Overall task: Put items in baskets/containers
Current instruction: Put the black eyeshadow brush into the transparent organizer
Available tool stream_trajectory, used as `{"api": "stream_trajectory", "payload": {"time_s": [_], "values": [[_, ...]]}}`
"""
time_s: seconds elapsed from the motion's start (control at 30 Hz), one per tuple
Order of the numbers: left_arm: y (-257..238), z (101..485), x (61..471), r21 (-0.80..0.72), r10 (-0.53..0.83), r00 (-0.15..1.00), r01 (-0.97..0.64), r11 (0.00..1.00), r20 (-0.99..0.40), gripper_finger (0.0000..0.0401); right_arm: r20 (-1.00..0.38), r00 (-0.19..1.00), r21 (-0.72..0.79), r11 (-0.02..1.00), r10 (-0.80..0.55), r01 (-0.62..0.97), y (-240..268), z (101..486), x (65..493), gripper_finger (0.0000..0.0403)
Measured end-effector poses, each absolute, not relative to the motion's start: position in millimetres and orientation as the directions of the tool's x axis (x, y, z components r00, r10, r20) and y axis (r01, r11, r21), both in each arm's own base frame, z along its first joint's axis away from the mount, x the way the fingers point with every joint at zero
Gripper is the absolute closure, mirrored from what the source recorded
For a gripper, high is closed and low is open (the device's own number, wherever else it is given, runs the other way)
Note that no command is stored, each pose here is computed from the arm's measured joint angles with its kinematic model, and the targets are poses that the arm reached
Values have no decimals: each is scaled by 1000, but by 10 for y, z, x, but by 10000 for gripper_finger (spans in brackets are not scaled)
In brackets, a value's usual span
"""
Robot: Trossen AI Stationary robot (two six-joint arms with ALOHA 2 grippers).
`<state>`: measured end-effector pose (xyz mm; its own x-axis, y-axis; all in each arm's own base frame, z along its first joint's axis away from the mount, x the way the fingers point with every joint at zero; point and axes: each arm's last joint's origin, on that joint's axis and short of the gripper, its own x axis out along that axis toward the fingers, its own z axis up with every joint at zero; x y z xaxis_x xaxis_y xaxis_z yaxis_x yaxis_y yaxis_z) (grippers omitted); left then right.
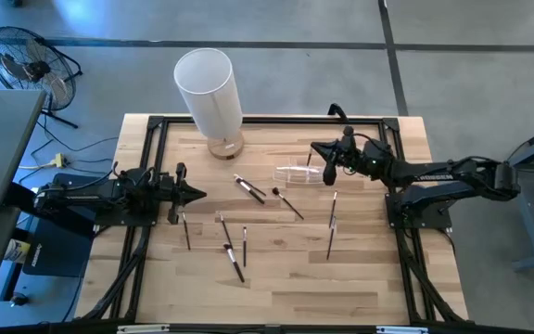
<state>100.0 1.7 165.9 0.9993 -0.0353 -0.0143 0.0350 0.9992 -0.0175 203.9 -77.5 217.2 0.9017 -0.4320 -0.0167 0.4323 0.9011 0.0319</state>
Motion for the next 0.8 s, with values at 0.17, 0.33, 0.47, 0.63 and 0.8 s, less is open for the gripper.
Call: {"api": "stream_trajectory", "payload": {"time_s": [0.17,0.33,0.47,0.63,0.8], "values": [[18,1658,1000,-17,-35,999,35,999,-15,401,-27,900,-9,900,-436,435,-766,2224,1951,402],[18,1658,1000,-17,-35,999,35,999,-15,401,-149,895,-18,906,-421,424,-780,2129,1899,402],[17,1658,1000,-18,-35,999,35,999,-15,401,-177,906,-42,922,-386,384,-790,2077,1928,402],[17,1658,1000,-17,-35,999,35,999,-14,401,-233,895,-17,921,-381,388,-804,1985,1961,402],[17,1659,1000,-17,-35,999,35,999,-14,401,-300,878,-3,921,-374,391,-802,1908,1958,383]]}}
